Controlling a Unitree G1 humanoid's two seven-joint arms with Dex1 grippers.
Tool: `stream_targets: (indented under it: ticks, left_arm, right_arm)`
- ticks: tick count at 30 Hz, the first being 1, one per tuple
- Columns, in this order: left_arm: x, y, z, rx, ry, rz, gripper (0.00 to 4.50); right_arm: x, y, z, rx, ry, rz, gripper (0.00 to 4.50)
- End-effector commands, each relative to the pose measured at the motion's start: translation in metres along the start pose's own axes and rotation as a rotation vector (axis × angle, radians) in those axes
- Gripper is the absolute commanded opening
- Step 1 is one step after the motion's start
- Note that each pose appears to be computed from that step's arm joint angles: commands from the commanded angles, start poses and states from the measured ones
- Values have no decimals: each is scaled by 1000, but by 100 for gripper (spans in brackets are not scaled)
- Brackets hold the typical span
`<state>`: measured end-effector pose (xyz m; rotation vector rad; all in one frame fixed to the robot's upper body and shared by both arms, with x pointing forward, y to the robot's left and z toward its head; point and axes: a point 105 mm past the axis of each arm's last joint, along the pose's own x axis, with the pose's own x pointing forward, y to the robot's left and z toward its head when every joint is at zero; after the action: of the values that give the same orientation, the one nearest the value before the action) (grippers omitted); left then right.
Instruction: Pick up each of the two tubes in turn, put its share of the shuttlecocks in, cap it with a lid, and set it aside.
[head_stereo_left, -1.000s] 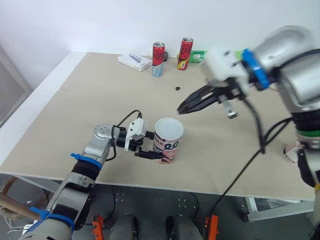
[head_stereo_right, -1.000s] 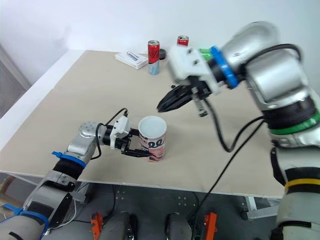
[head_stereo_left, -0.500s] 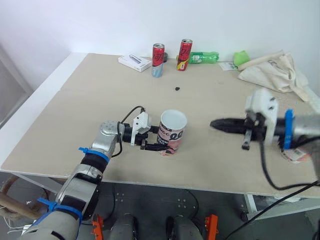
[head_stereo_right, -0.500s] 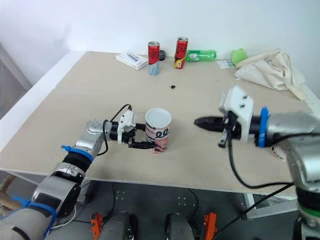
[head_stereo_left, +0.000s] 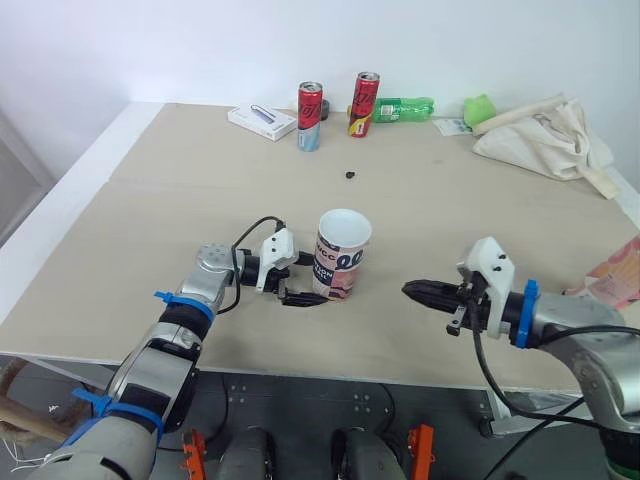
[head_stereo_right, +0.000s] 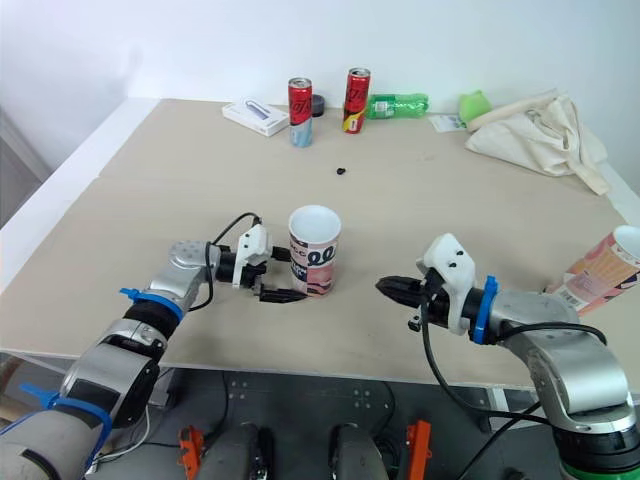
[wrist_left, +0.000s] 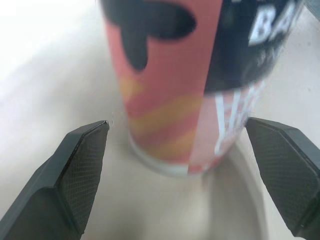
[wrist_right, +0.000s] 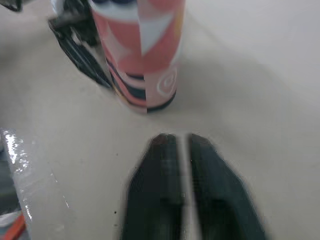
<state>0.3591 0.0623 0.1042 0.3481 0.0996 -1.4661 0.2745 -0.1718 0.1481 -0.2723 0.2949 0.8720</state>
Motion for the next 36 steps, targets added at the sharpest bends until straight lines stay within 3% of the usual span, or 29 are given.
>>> stream_targets:
  ticks: [1, 5, 12, 15, 18, 29, 36]
  left_arm:
    - [-16, -2, 10, 74, -6, -5, 450]
    - [-36, -3, 14, 133, 21, 24, 450]
    - [-85, -13, 33, 152, -8, 87, 450]
    - [-108, -29, 36, 39, -32, 93, 450]
    - [-120, -51, 36, 41, -18, 59, 450]
    - [-111, -68, 36, 17, -63, 125, 450]
    - [-107, -70, 35, 2, -78, 150, 450]
  right_arm:
    - [0, 1, 0, 0, -3, 17, 248]
    - [2, -5, -3, 21, -12, 11, 441]
    - [27, 3, 0, 64, -93, 36, 441]
    - [47, 15, 3, 81, -131, 59, 441]
    - [66, 20, 5, 73, -146, 71, 441]
    - [100, 30, 26, 74, -214, 156, 441]
    - [117, 20, 31, 75, -238, 122, 441]
